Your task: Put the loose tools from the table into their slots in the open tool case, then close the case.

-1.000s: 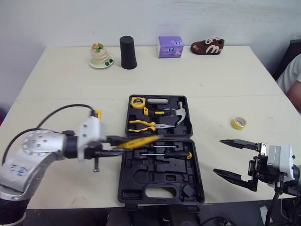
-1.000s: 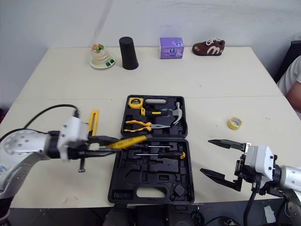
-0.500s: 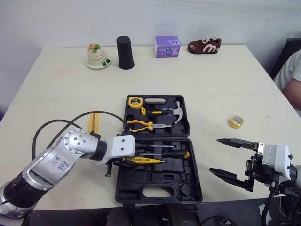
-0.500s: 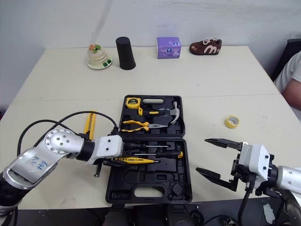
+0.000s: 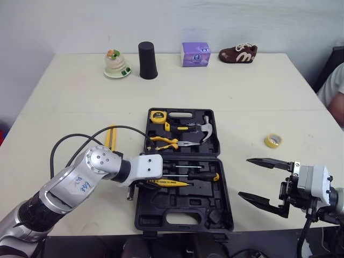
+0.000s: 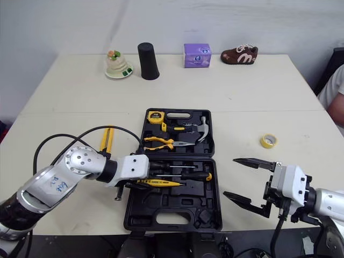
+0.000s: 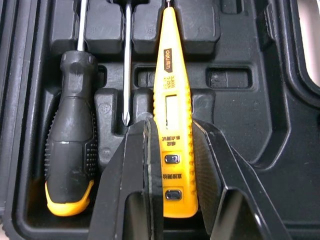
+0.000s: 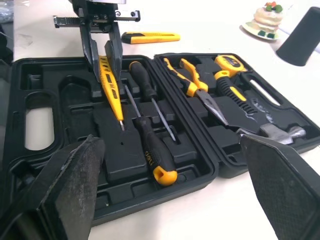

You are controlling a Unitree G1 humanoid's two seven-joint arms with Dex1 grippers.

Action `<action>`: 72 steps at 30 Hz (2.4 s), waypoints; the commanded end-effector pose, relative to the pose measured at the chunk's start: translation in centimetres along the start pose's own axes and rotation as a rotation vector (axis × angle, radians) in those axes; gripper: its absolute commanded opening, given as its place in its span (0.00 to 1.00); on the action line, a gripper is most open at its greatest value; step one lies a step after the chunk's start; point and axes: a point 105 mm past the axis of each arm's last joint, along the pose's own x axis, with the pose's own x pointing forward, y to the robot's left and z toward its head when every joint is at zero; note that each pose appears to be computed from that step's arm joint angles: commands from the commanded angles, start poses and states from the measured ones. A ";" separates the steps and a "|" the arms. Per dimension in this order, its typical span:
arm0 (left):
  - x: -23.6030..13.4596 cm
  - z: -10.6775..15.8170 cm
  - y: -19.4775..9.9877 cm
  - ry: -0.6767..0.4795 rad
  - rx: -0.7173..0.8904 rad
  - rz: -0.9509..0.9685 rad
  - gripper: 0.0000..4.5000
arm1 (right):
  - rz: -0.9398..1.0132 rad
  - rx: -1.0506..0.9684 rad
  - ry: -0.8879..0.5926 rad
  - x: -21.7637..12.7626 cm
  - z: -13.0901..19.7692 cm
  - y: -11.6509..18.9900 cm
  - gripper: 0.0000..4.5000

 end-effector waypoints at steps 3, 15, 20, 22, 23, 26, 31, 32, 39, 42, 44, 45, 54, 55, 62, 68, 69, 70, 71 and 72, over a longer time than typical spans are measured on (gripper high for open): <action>0.7 -0.2 -0.4 -0.048 -0.013 -0.008 0.62 | -0.018 -0.045 -0.018 -0.4 0.5 -0.4 1.00; -3.6 0.9 1.3 -0.481 0.040 0.030 0.77 | -0.013 -0.044 -0.015 -1.4 0.0 -0.7 1.00; -2.7 0.2 0.8 -0.535 0.047 0.029 0.34 | 0.014 -0.031 -0.020 -1.3 -0.5 0.3 1.00; -1.7 0.3 0.1 -0.542 0.038 0.002 0.12 | -0.001 -0.038 -0.032 -1.0 -0.5 0.1 1.00; -1.1 0.3 0.1 -0.542 0.025 0.005 0.03 | -0.006 -0.039 -0.036 -0.9 -0.5 0.0 1.00; -0.2 0.3 0.1 -0.531 0.004 0.015 0.01 | -0.008 -0.035 -0.036 -0.9 -0.8 0.1 1.00; 1.1 -0.8 0.1 -0.459 0.006 0.060 0.01 | -0.003 -0.035 -0.030 -1.0 -1.1 0.2 1.00; 1.3 -0.9 0.2 -0.463 -0.019 0.072 0.01 | -0.006 -0.037 -0.029 -1.0 -1.1 0.1 1.00; 2.7 -1.9 -0.3 -0.400 -0.028 0.047 0.01 | -0.007 -0.036 -0.024 -1.1 -1.5 0.2 1.00; 3.2 -2.4 -1.1 -0.377 -0.078 0.010 0.01 | -0.016 -0.045 -0.016 -1.3 -1.7 -0.2 1.00; 3.7 -3.2 -2.0 -0.333 -0.075 -0.021 0.01 | -0.024 -0.046 -0.010 -1.5 -1.9 -0.2 1.00; 3.9 -3.4 -2.2 -0.318 -0.065 -0.022 0.01 | -0.032 -0.042 -0.012 -1.5 -2.0 -0.3 1.00; 4.7 -4.8 -2.1 -0.295 -0.128 0.021 0.01 | -0.104 -0.016 0.011 -2.3 -3.3 -0.9 1.00; 4.7 -5.1 -2.2 -0.286 -0.136 0.010 0.01 | -0.105 -0.017 0.014 -2.3 -3.4 -1.0 1.00; 4.1 -6.2 -1.7 -0.237 -0.193 -0.009 0.01 | -0.110 -0.024 0.027 -2.6 -3.6 -1.5 1.00; -0.1 -0.7 0.2 -0.634 -0.075 0.076 0.01 | -0.166 -0.043 0.064 -4.4 -3.6 -2.6 1.00; -1.2 -0.7 0.3 -0.668 -0.071 0.089 0.01 | -0.185 -0.048 0.078 -5.2 -3.7 -2.8 1.00; -2.2 -0.8 0.3 -0.690 -0.074 0.103 0.01 | -0.203 -0.055 0.094 -6.0 -3.7 -3.0 1.00; -3.6 -1.3 0.6 -0.693 -0.096 0.152 0.01 | -0.233 -0.054 0.118 -7.2 -4.0 -3.1 1.00; -4.9 -2.0 0.9 -0.682 -0.115 0.203 0.01 | -0.257 -0.056 0.141 -8.3 -4.2 -3.2 1.00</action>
